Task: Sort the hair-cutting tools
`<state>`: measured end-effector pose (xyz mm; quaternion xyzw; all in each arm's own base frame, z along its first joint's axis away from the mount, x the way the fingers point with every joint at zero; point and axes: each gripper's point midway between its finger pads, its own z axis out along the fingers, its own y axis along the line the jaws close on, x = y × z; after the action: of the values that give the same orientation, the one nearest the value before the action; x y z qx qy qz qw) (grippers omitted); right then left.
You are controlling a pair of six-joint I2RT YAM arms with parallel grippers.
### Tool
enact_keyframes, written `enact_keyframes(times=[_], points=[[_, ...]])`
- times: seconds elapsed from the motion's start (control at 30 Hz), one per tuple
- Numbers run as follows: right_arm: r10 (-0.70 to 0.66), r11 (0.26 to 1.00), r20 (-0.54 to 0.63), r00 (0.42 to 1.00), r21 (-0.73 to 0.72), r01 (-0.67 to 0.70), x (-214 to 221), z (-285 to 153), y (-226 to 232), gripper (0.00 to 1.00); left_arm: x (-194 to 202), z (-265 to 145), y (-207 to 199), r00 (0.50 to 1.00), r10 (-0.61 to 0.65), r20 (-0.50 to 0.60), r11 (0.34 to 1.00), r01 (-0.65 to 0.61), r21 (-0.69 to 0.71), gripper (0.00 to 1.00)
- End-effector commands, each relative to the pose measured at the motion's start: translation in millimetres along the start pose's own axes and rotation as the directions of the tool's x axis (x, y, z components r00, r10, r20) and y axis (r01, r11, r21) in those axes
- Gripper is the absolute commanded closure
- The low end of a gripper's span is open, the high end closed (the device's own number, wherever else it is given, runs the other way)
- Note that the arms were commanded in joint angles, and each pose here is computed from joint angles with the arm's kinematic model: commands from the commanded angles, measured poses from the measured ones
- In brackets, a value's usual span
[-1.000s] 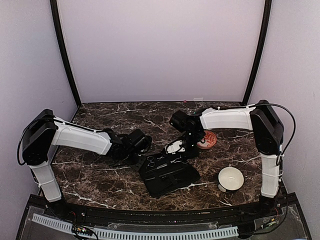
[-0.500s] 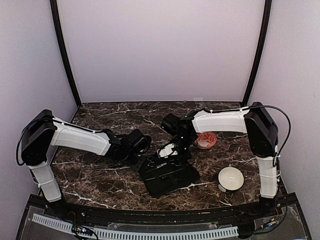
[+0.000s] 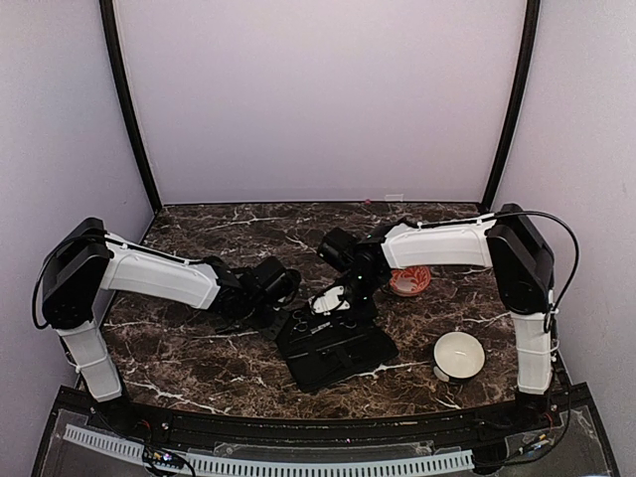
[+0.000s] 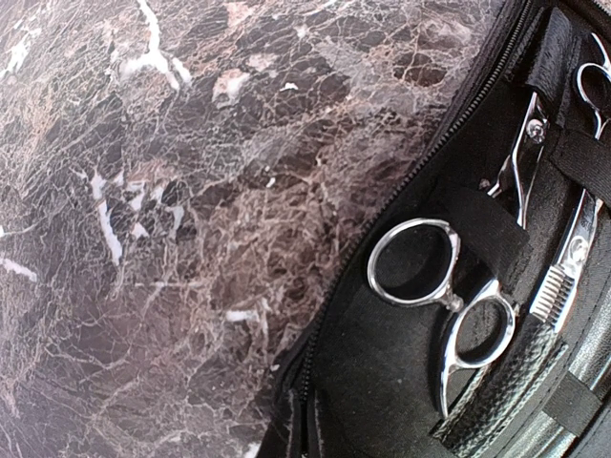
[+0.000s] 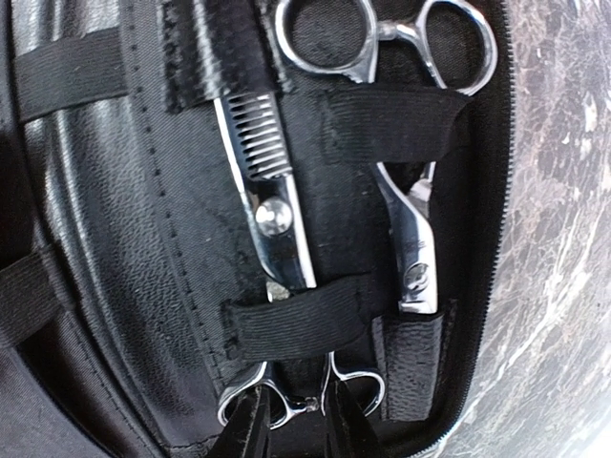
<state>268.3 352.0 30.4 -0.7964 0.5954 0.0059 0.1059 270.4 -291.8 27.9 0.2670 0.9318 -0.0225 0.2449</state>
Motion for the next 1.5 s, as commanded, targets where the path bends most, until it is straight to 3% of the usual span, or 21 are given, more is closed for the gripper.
enact_keyframes(times=[0.0,0.3,0.5,0.67,0.87,0.97,1.0,1.07,1.23,1.33,1.47], points=[[0.008,0.998,0.026,1.000,0.060,-0.009,-9.7,7.0,-8.3,0.81,-2.3,-9.7,-2.5,1.000,-0.016,0.016,0.999,0.016,0.034,1.00],[0.024,0.999,0.032,0.999,0.045,-0.025,-9.3,2.5,-4.8,0.79,-3.7,-11.6,-1.5,1.000,-0.018,0.020,0.999,0.017,0.029,1.00],[0.061,0.988,0.030,0.998,0.139,-0.065,-0.9,-31.8,-24.8,0.60,-8.7,-20.0,2.4,1.000,-0.018,0.017,1.000,0.017,0.011,0.99],[0.106,0.981,0.090,0.990,0.154,-0.119,2.9,-73.8,-29.2,0.55,-25.6,-43.2,6.4,0.998,-0.027,0.048,1.000,0.027,0.002,0.82],[0.199,0.945,0.160,0.967,0.228,-0.232,18.6,-106.9,-34.1,0.53,-50.9,-82.7,7.6,0.987,-0.039,0.158,0.998,0.032,0.049,0.45],[0.276,0.900,0.225,0.934,0.279,-0.334,31.2,-122.4,-45.2,0.48,-52.6,-86.0,2.3,0.989,-0.016,0.147,0.997,0.004,0.081,0.39],[0.315,0.877,0.257,0.914,0.289,-0.383,37.9,-127.3,-50.8,0.40,-52.4,-85.0,0.9,0.991,-0.009,0.133,0.996,-0.003,0.087,0.38],[0.386,0.844,0.330,0.862,0.252,-0.474,45.0,-133.1,-54.9,0.03,-52.5,-82.0,-1.7,0.994,0.011,0.106,0.995,-0.020,0.093,0.38],[0.521,0.808,0.396,0.756,0.055,-0.586,55.5,-129.3,-40.2,0.01,-56.1,-69.9,-3.7,0.999,0.017,0.045,0.989,-0.023,0.147,0.47],[0.518,0.835,0.404,0.754,-0.049,-0.548,48.8,-121.0,-13.0,0.01,-60.0,-62.2,-2.1,1.000,0.015,0.020,0.981,-0.019,0.192,0.53],[0.488,0.864,0.431,0.759,-0.117,-0.489,40.9,-131.4,20.2,0.01,-58.4,-53.4,-4.0,0.998,0.053,-0.034,0.974,-0.044,0.221,0.49]])
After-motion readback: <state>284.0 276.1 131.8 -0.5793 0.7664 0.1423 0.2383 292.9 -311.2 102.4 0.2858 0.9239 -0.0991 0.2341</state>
